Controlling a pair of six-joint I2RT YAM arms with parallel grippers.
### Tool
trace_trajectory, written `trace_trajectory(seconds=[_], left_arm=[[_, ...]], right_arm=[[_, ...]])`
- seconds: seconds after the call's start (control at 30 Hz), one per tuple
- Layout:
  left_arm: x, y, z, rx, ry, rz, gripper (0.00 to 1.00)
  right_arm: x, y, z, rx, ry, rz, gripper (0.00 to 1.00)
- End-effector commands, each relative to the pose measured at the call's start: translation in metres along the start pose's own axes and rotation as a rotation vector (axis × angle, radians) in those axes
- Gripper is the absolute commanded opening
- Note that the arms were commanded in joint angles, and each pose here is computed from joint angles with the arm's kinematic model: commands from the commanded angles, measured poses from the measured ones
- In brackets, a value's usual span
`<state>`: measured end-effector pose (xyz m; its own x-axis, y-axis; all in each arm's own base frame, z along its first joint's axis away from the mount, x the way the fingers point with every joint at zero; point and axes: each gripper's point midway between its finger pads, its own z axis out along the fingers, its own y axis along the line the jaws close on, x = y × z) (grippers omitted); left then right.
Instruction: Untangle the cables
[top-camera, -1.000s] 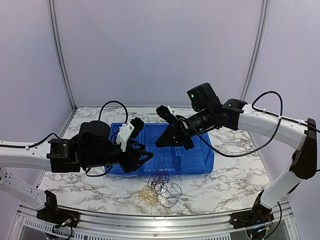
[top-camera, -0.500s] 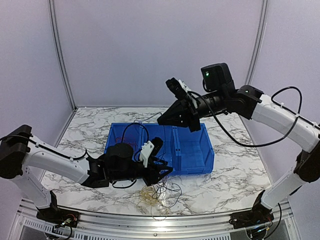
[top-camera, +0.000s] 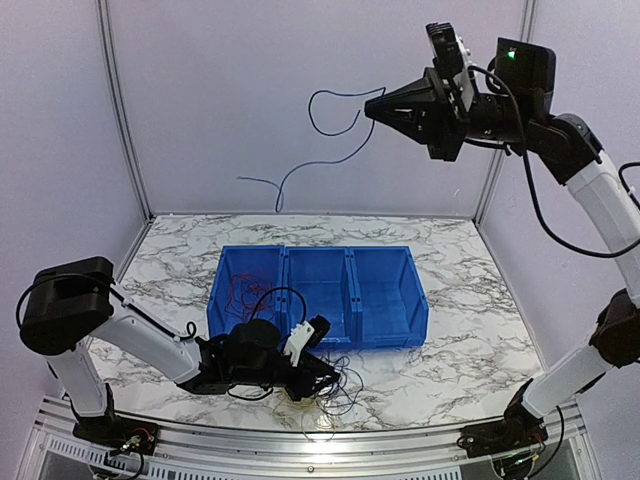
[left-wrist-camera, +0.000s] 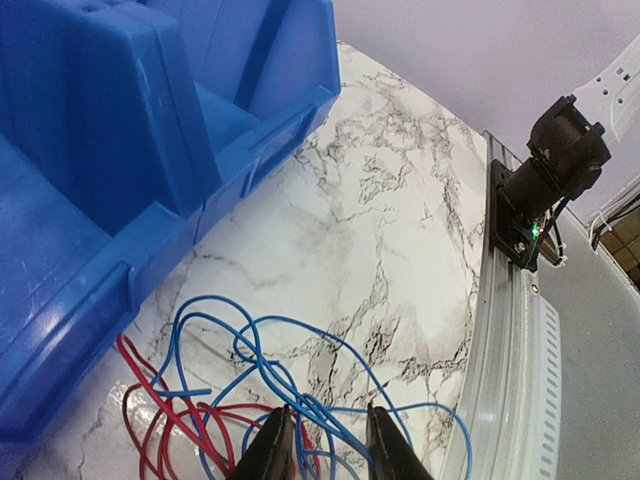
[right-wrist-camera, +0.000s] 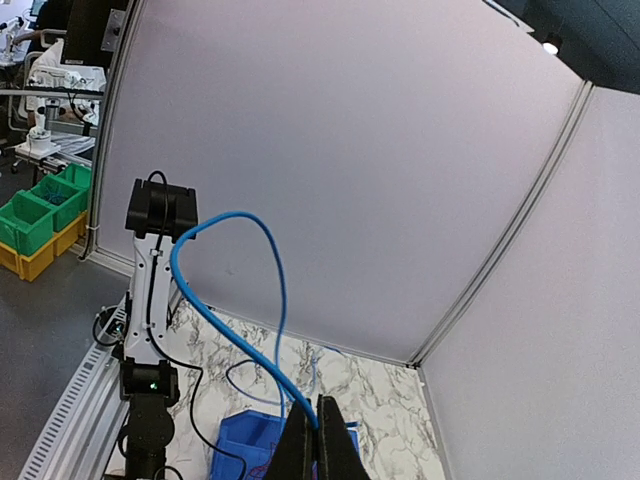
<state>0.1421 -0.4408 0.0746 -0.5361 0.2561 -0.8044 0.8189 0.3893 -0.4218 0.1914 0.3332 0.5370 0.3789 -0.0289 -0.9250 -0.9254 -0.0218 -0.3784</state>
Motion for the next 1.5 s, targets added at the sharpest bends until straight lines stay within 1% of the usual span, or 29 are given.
trace_trajectory(seconds=[0.0, 0.1, 0.3, 0.43, 0.5, 0.57, 0.73, 0.87, 1.1, 1.27, 1.47], left_arm=[[0.006, -0.003, -0.002, 0.022, -0.007, -0.030, 0.27], [-0.001, -0.008, -0.007, 0.035, -0.026, -0.026, 0.29], [-0.035, -0.023, -0.030, 0.049, -0.125, -0.016, 0.41], [-0.051, -0.028, -0.047, 0.050, -0.181, -0.030, 0.45], [-0.058, -0.028, -0.057, 0.041, -0.211, -0.038, 0.46], [-0.065, -0.020, -0.070, -0.010, -0.252, -0.052, 0.49], [-0.064, 0.019, -0.099, -0.237, -0.293, -0.077, 0.54], [-0.058, 0.037, -0.118, -0.325, -0.312, -0.093, 0.57], [-0.050, 0.046, -0.131, -0.370, -0.317, -0.109, 0.58], [-0.054, 0.046, -0.136, -0.376, -0.330, -0.104, 0.58], [-0.055, 0.050, -0.144, -0.405, -0.343, -0.099, 0.58]], right_arm=[[-0.016, -0.009, -0.013, 0.060, -0.001, -0.030, 0.00], [-0.004, -0.016, -0.010, 0.085, 0.020, -0.015, 0.00], [0.037, -0.020, -0.001, 0.106, 0.079, 0.037, 0.00], [0.067, -0.020, 0.004, 0.118, 0.124, 0.067, 0.00], [0.083, -0.020, 0.007, 0.122, 0.146, 0.078, 0.00], [0.101, -0.020, 0.011, 0.126, 0.170, 0.087, 0.00], [0.139, -0.025, 0.018, 0.153, 0.230, 0.093, 0.00], [0.167, -0.028, 0.026, 0.157, 0.264, 0.110, 0.00], [0.220, -0.029, 0.039, 0.156, 0.319, 0.157, 0.00], [0.271, -0.029, 0.048, 0.147, 0.400, 0.200, 0.00], [0.339, -0.032, 0.045, 0.154, 0.510, 0.245, 0.00]])
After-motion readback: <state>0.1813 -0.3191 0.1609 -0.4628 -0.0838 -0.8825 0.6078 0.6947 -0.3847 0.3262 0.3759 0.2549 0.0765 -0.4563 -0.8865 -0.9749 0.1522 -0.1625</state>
